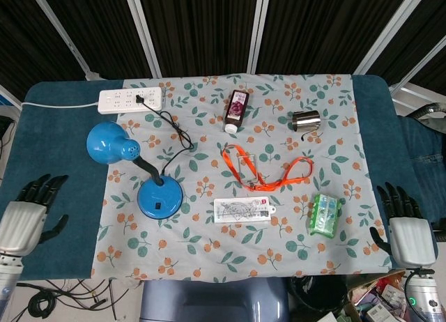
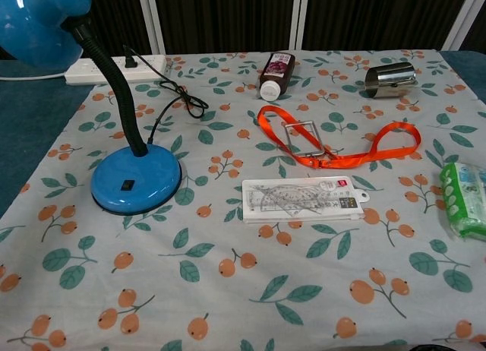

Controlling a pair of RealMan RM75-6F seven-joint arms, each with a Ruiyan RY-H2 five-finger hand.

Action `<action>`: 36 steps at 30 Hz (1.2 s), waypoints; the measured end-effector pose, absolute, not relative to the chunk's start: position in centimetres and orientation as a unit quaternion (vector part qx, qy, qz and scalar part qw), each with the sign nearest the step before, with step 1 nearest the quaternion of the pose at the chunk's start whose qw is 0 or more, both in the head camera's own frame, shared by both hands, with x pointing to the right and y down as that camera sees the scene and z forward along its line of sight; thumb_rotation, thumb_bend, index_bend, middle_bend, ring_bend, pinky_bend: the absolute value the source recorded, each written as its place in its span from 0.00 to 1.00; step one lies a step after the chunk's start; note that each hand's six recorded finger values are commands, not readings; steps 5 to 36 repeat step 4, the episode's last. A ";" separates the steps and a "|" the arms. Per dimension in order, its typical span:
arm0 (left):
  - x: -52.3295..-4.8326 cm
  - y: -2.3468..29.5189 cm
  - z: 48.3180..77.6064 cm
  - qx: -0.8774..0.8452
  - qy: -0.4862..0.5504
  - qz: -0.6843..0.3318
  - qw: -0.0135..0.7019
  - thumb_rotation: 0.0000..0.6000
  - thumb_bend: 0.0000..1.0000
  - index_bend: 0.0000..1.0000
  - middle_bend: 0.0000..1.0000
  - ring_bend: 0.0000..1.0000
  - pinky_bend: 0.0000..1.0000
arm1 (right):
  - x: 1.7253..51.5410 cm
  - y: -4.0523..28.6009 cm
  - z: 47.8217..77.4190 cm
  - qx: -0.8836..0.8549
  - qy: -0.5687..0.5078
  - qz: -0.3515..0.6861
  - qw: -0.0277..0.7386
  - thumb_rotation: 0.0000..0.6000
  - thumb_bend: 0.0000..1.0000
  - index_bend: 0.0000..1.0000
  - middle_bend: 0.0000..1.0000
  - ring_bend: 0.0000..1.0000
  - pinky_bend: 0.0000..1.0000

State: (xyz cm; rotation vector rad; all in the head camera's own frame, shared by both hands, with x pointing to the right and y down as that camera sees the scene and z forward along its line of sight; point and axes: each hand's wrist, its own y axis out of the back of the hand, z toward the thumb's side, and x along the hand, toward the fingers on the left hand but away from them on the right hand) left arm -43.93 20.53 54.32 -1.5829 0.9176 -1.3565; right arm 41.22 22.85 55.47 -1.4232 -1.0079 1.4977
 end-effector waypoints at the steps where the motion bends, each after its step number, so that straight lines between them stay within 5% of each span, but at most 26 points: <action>1: -44.7 20.7 54.3 -0.625 0.372 -0.546 0.416 1.00 0.33 0.09 0.15 0.07 0.16 | 41.2 22.8 55.5 -0.565 -0.400 0.595 0.409 1.00 0.20 0.01 0.02 0.03 0.14; 36: -46.8 21.4 54.3 -0.610 0.385 -0.563 0.404 1.00 0.33 0.09 0.15 0.07 0.15 | 41.2 22.8 55.4 -0.564 -0.400 0.595 0.409 1.00 0.20 0.01 0.02 0.03 0.14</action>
